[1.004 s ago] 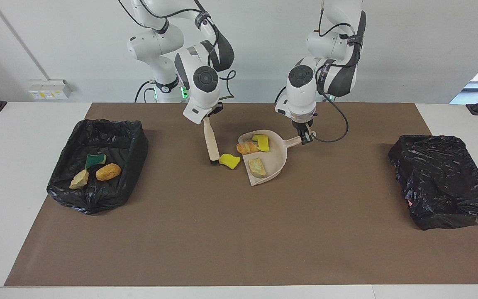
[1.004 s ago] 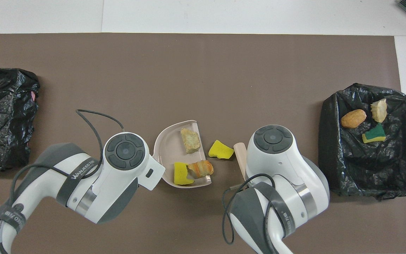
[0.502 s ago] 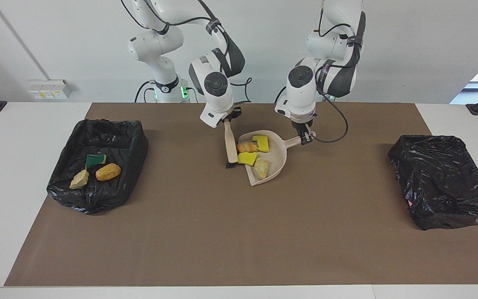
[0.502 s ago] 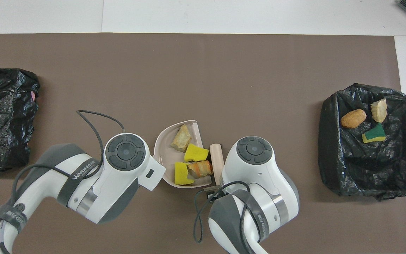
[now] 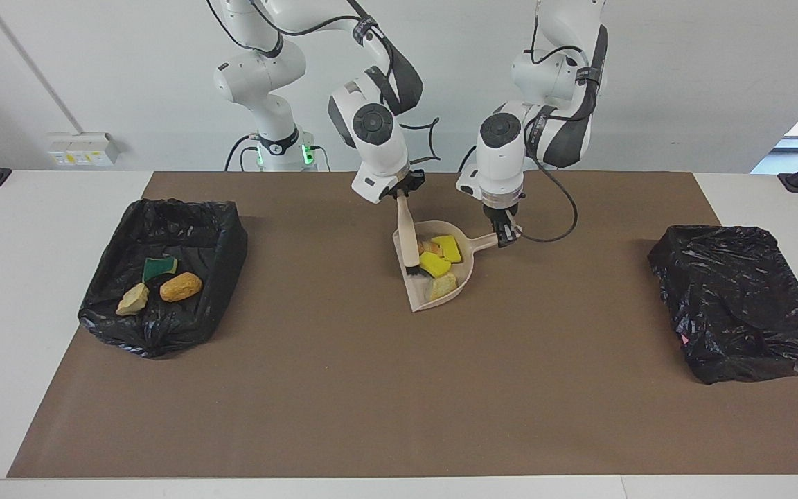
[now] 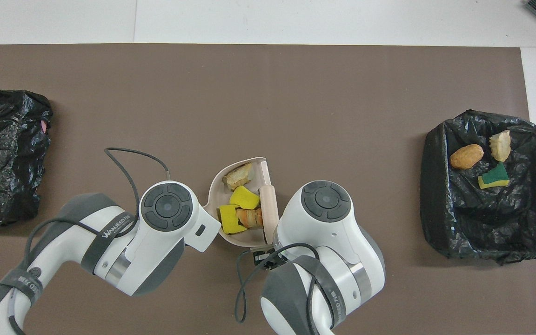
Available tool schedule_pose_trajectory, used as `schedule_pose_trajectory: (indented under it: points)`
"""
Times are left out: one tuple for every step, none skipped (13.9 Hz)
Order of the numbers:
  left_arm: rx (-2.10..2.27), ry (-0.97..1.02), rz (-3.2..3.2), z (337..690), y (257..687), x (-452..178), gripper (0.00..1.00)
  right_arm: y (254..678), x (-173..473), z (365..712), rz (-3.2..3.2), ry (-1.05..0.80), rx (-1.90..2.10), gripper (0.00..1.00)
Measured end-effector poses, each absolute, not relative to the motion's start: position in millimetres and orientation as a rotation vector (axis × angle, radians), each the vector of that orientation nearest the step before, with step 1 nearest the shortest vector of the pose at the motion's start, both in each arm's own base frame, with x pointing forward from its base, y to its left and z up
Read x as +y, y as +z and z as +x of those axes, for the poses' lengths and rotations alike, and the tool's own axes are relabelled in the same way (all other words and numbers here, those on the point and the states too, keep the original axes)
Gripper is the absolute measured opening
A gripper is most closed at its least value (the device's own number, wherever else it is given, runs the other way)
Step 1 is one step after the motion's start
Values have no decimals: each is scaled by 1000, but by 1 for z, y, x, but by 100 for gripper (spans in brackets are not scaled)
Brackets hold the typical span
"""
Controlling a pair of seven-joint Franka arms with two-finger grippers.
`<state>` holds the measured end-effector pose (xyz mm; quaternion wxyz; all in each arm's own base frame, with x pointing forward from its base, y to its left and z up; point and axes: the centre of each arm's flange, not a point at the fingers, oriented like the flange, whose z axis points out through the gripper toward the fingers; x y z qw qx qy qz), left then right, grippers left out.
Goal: Sweep and dump trash in bin
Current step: 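Brush the remaining chunks and sponge into the dustpan with the right gripper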
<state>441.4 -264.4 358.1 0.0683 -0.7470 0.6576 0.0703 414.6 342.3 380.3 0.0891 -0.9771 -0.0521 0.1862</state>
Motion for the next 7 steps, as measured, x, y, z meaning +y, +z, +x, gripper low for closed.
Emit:
schedule_pose_trajectory:
  points:
    - [1992, 201, -2242, 444, 358, -263, 33, 384, 342, 415, -2905, 550, -156, 26]
    - [2009, 179, -2231, 448, 357, -260, 33, 391, 340, 416, -2902, 546, -150, 26]
    - [2021, 149, -2224, 455, 355, -256, 33, 402, 335, 418, -2900, 536, -123, 26]
    - [2033, 127, -2217, 460, 353, -252, 33, 415, 328, 420, -2897, 535, -88, 26]
    - [2042, 109, -2211, 464, 352, -249, 33, 429, 320, 422, -2893, 544, -66, 26]
    - [2048, 94, -2207, 468, 352, -246, 33, 441, 313, 423, -2891, 557, -50, 26]
    - [2053, 80, -2216, 470, 351, -244, 33, 451, 308, 423, -2893, 569, -40, 26]
